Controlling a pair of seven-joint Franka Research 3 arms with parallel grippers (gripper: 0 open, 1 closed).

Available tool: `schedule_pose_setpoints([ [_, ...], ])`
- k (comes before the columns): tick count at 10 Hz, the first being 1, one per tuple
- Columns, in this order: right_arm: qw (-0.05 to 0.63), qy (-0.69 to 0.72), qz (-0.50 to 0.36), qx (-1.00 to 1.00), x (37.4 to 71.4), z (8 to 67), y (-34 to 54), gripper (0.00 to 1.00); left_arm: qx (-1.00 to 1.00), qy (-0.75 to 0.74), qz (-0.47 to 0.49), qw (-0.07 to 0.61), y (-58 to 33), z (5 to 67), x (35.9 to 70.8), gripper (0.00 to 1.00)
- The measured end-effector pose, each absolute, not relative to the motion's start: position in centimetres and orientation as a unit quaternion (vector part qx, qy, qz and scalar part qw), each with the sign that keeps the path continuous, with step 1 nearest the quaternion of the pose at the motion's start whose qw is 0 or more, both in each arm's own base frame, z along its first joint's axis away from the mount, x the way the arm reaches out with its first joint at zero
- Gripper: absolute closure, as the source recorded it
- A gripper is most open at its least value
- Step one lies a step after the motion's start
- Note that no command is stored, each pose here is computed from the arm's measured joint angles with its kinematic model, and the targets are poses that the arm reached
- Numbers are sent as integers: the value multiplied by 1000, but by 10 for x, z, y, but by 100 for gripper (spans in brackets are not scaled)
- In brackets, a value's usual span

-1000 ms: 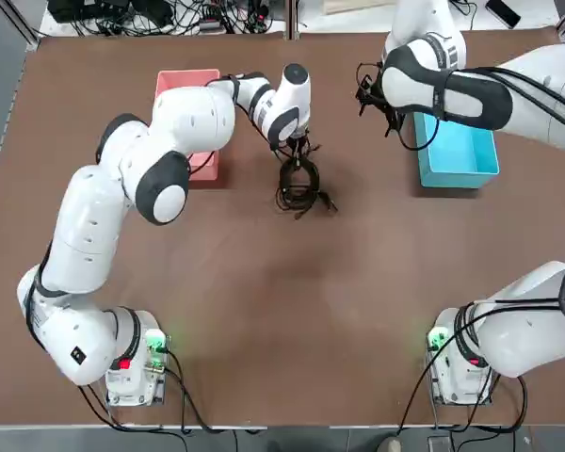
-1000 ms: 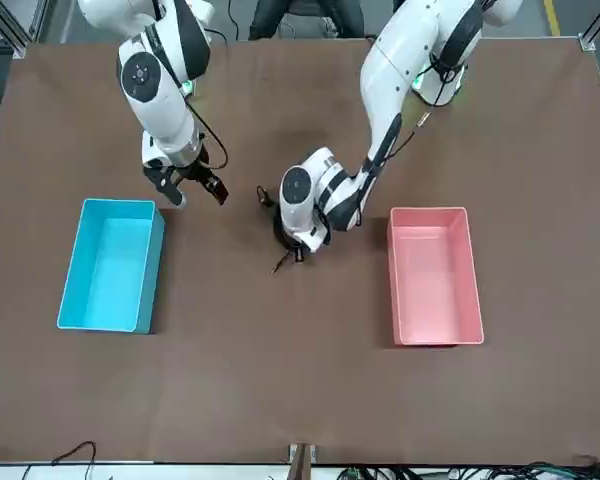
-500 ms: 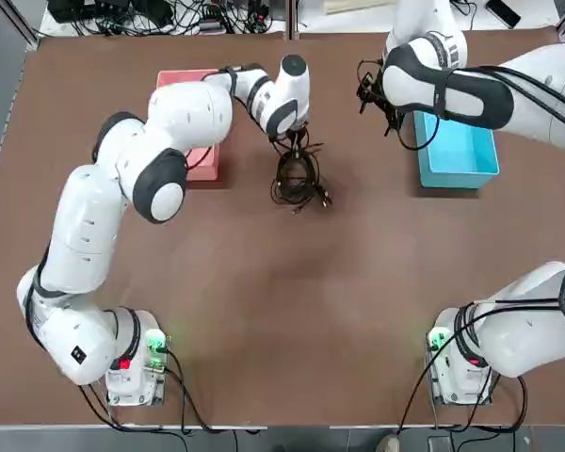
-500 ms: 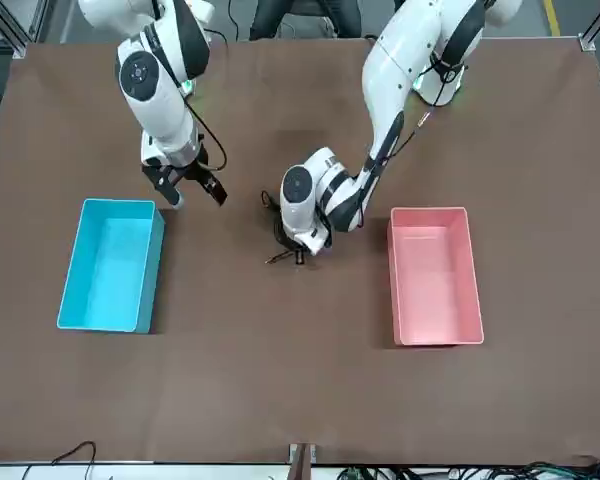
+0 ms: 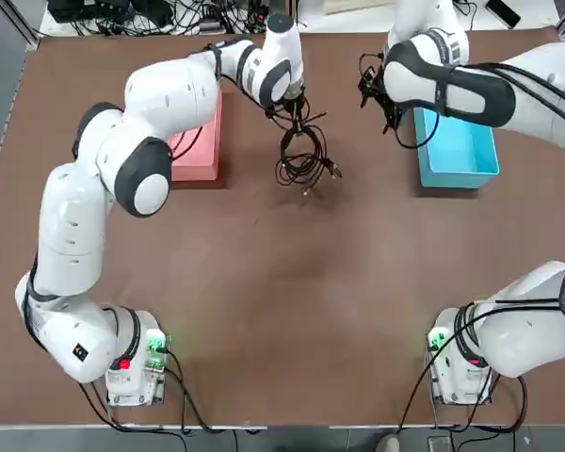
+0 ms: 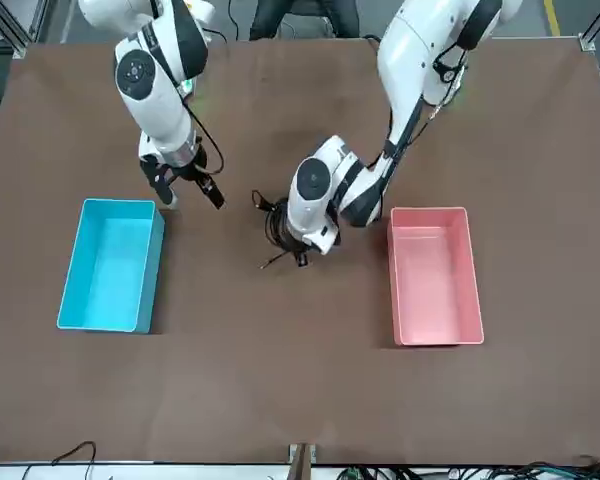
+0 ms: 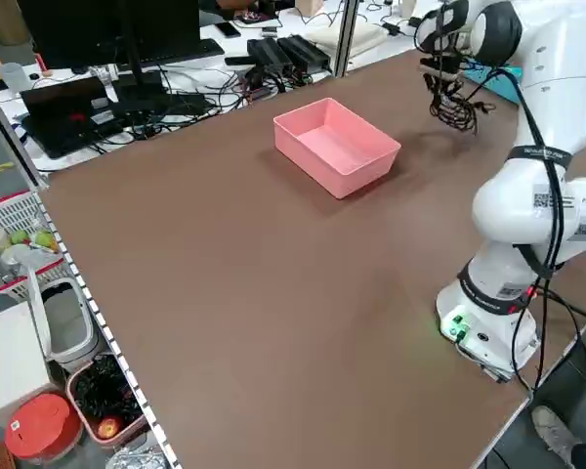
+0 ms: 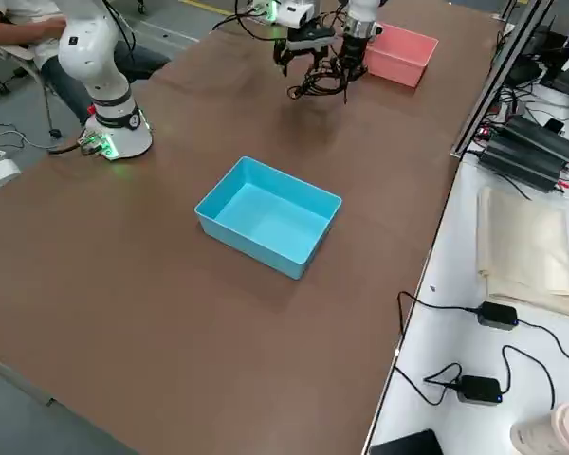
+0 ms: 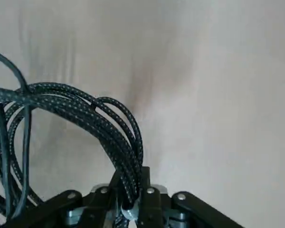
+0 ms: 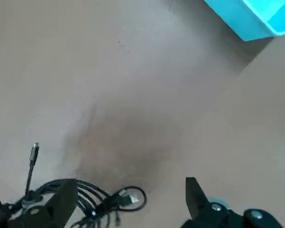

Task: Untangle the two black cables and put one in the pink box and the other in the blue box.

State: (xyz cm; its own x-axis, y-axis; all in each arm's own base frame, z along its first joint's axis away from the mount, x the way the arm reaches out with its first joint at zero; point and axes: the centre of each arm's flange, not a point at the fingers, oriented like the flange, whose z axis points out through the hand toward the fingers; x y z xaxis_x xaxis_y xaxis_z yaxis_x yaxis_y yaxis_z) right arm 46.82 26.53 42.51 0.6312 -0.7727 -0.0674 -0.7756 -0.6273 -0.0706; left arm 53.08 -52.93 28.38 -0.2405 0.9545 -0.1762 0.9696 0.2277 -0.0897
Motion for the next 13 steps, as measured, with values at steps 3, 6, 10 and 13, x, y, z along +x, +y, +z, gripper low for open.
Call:
schedule_pose_setpoints([
  [3, 47, 490, 19, -870, 458, 427, 284, 0, 580, 805, -114, 48, -534, 320, 527, 83],
  [6, 45, 556, 24, -830, 448, 427, 301, 0, 545, 825, -134, 69, -538, 358, 531, 83],
  [10, 44, 591, 28, -805, 434, 428, 321, 0, 526, 832, -165, 69, -539, 383, 532, 83],
  [13, 45, 609, 28, -791, 426, 420, 338, 3, 526, 831, -174, 50, -537, 396, 525, 83],
])
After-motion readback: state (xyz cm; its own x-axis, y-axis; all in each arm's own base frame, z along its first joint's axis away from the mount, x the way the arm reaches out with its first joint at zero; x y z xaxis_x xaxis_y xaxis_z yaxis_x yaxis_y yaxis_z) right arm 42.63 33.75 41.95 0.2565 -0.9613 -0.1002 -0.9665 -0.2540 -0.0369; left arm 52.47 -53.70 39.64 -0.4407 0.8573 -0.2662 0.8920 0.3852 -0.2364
